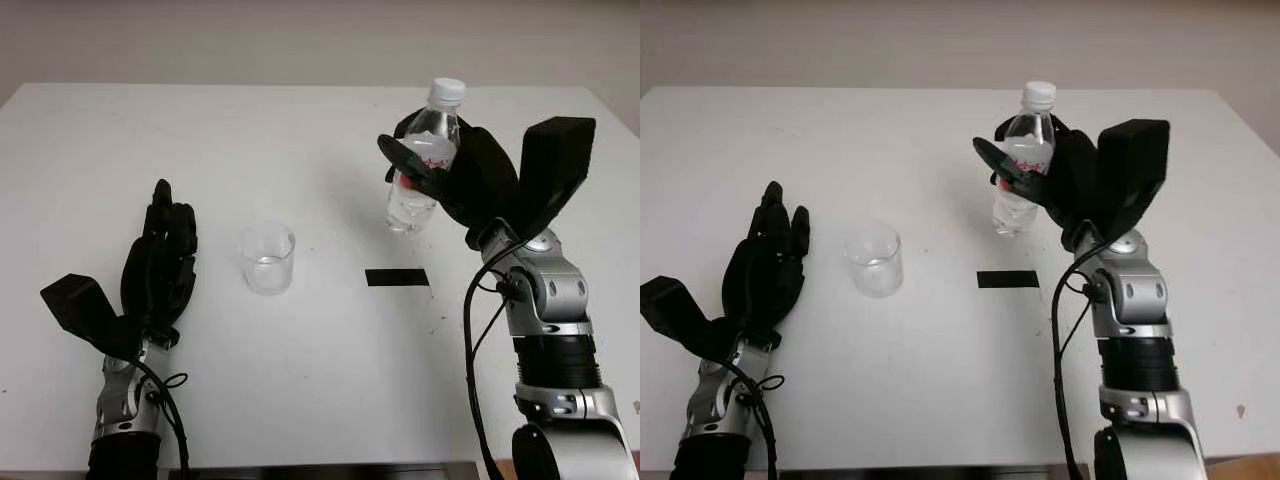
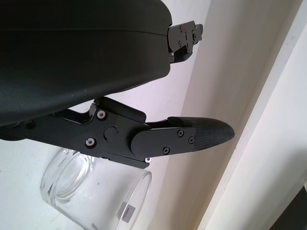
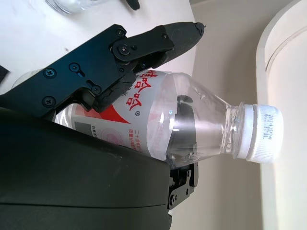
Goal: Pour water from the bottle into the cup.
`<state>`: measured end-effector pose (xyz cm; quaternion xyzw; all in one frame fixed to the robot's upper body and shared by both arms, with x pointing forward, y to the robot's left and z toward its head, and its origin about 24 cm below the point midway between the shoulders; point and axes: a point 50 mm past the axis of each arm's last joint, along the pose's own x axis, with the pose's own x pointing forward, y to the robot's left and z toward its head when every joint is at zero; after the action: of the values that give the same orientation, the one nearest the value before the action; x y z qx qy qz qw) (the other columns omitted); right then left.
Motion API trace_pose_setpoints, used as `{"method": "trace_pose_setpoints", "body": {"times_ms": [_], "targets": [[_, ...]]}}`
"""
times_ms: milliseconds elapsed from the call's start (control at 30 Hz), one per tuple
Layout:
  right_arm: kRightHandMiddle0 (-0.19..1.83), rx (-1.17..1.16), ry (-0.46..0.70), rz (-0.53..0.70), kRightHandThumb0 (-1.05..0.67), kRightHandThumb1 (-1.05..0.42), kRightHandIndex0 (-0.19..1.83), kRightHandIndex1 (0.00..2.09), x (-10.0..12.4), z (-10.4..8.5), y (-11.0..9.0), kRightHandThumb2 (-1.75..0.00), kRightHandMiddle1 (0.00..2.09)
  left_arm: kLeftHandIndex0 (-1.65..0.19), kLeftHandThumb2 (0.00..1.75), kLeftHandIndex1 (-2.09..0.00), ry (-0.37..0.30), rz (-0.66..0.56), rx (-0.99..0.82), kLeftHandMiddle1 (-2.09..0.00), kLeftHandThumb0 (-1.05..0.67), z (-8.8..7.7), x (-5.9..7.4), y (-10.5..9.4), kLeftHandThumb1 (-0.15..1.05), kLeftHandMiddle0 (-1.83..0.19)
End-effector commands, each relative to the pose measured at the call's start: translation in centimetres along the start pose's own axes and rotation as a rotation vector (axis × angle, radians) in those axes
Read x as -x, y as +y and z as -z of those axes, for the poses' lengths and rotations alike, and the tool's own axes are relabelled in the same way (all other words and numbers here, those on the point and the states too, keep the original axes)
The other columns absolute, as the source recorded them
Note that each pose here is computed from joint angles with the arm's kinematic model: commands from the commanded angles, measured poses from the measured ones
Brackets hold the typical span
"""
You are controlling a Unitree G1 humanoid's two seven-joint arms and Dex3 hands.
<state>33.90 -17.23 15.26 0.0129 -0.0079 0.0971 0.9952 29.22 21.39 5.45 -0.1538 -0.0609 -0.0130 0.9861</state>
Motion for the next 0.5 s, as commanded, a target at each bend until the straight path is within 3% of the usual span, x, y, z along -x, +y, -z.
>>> {"method": "trace_pose_setpoints", "body": {"times_ms": [0, 467], "targets": [[1.20, -0.015, -0.007, 0.004, -0.34, -1.05, 1.58, 2.09, 0.3, 0.0, 0.1, -0.38, 2.09, 0.16, 0.45, -0.06, 0.020, -0.010, -0.005, -0.06, -0.68, 0.3, 0.5, 0.3, 1.05, 0.17], [1.11, 0.089, 0.044, -0.016, -0.36, -1.05, 1.53, 2.09, 0.7, 2.7, 0.9, -0.36, 2.09, 0.16, 0.42, -0.06, 0.021, -0.013, -0.006, -0.06, -0.69, 0.1, 0.6, 0.4, 1.05, 0.15]]}}
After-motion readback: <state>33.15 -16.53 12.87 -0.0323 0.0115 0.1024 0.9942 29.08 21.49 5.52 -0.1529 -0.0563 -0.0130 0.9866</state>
